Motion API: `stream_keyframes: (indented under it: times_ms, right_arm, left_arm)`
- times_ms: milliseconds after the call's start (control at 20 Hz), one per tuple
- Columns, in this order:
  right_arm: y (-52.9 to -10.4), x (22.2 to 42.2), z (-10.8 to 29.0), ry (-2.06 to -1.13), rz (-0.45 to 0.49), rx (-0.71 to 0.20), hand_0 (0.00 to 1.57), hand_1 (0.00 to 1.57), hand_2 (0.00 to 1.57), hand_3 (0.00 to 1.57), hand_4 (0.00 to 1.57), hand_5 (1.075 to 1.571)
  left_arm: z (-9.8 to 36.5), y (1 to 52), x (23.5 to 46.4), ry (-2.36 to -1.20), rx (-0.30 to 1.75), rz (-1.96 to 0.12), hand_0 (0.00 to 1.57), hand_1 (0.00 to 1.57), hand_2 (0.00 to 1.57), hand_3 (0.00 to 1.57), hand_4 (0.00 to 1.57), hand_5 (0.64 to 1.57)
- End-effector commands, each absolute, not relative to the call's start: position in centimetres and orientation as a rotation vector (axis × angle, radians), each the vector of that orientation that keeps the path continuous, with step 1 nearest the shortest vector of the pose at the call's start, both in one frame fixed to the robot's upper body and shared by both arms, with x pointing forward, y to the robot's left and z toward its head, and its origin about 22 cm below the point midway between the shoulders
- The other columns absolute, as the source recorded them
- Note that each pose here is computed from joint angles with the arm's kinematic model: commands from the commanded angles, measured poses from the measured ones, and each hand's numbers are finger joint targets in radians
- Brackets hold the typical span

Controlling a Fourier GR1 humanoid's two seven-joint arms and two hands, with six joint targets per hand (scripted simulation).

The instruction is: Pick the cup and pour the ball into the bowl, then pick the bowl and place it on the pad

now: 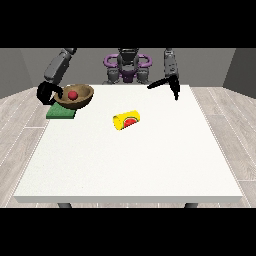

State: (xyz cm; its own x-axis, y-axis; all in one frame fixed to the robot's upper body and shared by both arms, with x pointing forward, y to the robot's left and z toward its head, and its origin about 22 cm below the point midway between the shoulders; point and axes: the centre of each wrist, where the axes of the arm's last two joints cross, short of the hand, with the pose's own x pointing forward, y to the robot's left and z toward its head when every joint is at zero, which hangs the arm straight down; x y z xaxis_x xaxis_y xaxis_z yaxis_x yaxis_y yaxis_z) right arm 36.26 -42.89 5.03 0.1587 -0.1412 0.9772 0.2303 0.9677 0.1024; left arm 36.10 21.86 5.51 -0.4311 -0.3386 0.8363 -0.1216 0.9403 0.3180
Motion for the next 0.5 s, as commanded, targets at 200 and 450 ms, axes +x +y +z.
stream_keyframes:
  times_ms: [200, 450]
  right_arm:
    - [-49.5, 33.1, 7.6, -1.578, -0.281, -0.185, 1.57, 1.57, 1.57, 0.78, 1.02, 1.568]
    - [-51.2, 32.6, 9.7, -1.655, -0.248, -0.231, 1.57, 1.57, 1.57, 0.00, 1.04, 1.569]
  left_arm:
    - [11.8, 19.1, 35.6, -2.238, 0.344, -0.254, 0.00, 0.00, 0.00, 0.00, 0.00, 1.564]
    - [13.1, 19.7, 34.9, -2.266, 0.388, -0.240, 0.00, 0.00, 0.00, 0.00, 0.00, 1.563]
